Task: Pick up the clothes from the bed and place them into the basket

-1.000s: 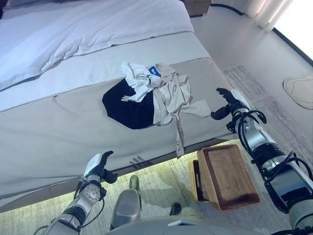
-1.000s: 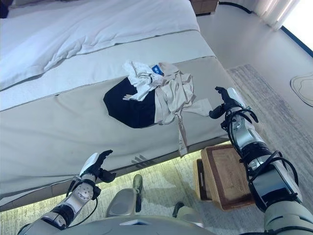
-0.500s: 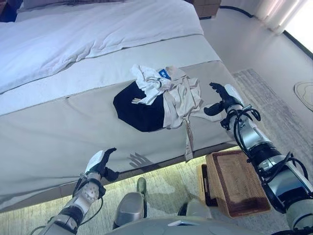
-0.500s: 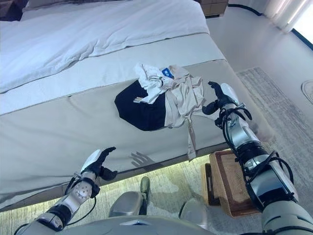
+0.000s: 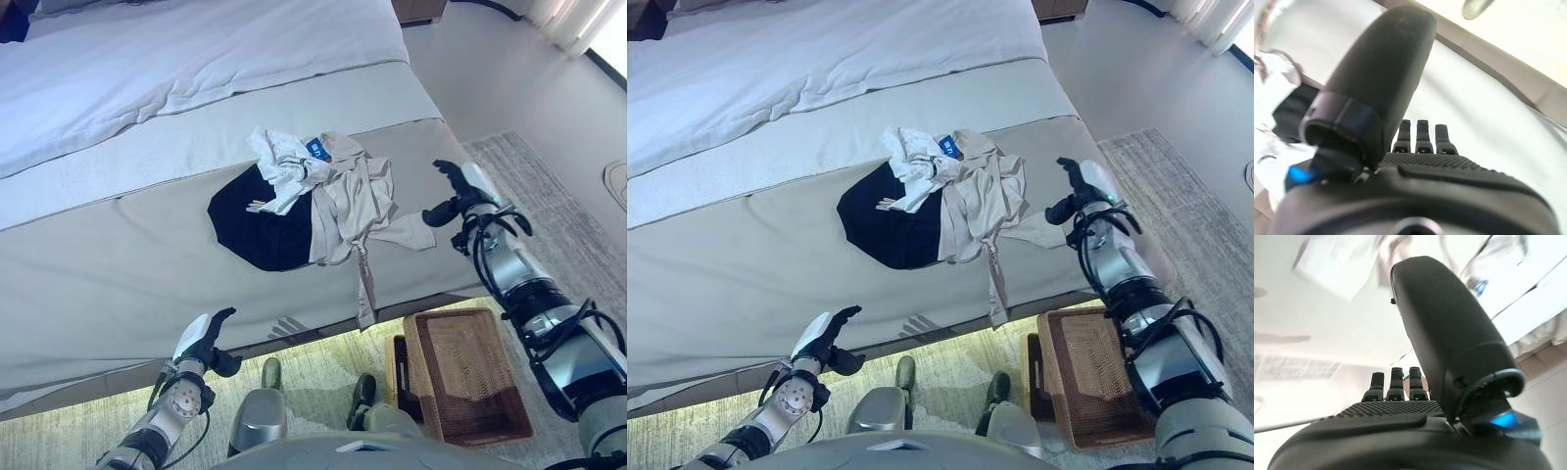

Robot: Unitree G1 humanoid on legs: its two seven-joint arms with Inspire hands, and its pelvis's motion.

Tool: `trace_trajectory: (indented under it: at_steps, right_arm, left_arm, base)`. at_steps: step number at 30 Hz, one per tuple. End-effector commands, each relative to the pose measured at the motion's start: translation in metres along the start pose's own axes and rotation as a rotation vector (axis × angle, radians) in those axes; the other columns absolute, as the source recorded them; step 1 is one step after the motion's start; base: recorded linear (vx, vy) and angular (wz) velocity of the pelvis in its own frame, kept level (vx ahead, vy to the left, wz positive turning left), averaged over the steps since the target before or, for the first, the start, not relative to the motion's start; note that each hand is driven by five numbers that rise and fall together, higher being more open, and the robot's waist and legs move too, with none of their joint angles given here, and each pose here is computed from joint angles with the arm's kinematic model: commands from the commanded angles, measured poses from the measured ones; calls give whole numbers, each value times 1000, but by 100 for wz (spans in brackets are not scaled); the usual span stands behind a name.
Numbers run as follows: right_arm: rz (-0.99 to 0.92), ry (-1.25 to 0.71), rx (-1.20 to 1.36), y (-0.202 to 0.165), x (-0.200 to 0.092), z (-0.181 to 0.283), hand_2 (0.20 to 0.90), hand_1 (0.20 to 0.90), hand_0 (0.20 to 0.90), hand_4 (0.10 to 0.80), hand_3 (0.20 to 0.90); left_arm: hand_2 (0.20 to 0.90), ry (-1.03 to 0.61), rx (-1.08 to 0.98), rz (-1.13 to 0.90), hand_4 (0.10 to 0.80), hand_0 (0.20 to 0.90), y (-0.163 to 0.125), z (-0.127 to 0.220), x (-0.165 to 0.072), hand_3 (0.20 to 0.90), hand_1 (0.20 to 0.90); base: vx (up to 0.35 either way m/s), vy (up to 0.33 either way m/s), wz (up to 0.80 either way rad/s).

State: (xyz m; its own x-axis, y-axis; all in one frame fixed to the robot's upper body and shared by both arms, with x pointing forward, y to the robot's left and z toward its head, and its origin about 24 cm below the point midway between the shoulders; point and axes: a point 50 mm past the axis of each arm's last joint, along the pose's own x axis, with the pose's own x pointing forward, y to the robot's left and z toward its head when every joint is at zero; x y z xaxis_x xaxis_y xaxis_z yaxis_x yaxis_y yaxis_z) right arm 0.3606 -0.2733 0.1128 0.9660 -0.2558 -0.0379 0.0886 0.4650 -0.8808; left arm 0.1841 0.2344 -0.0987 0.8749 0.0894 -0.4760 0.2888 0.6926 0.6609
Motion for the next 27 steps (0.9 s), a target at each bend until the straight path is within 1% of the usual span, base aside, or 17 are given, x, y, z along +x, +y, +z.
trace_trajectory:
  at_steps: [1,2,5,10,17,23,27]
  right_arm:
    - [-232,-153,-68,-75,18,53,900,900,900,800,900]
    - [-267,-144,-81,-90,22,58,900,900,900,800,900]
    - [-311,-137,-90,-113,26,67,900,900,900,800,900]
    - [-351,-139,-81,-140,29,82,900,900,900,800,900]
    - [-366,-145,-51,-158,30,97,900,900,900,800,900]
    - [-438,-115,-109,-181,26,103,900,900,900,800,900]
    - [-443,-84,-110,-186,26,99,900,900,900,800,900]
  left_arm:
    - [900,-204,7,69,800,900,25,33,12,900,900]
    - [900,-241,-3,81,800,900,29,41,15,900,900]
    - [900,-292,-8,94,800,900,28,50,15,900,900]
    - [900,-335,19,172,800,900,27,57,13,900,900]
    - [900,-319,-46,258,800,900,31,56,11,900,900]
    - [900,-450,-172,371,800,900,51,71,0,900,900]
    - [900,-491,-224,431,800,900,61,76,-4,900,900]
  base:
    - [-145,-8,18]
    - [-169,2,13]
    - [-150,23,14]
    - [-87,69,19]
    - [-22,53,18]
    - [-19,31,15]
    - [3,1,10]
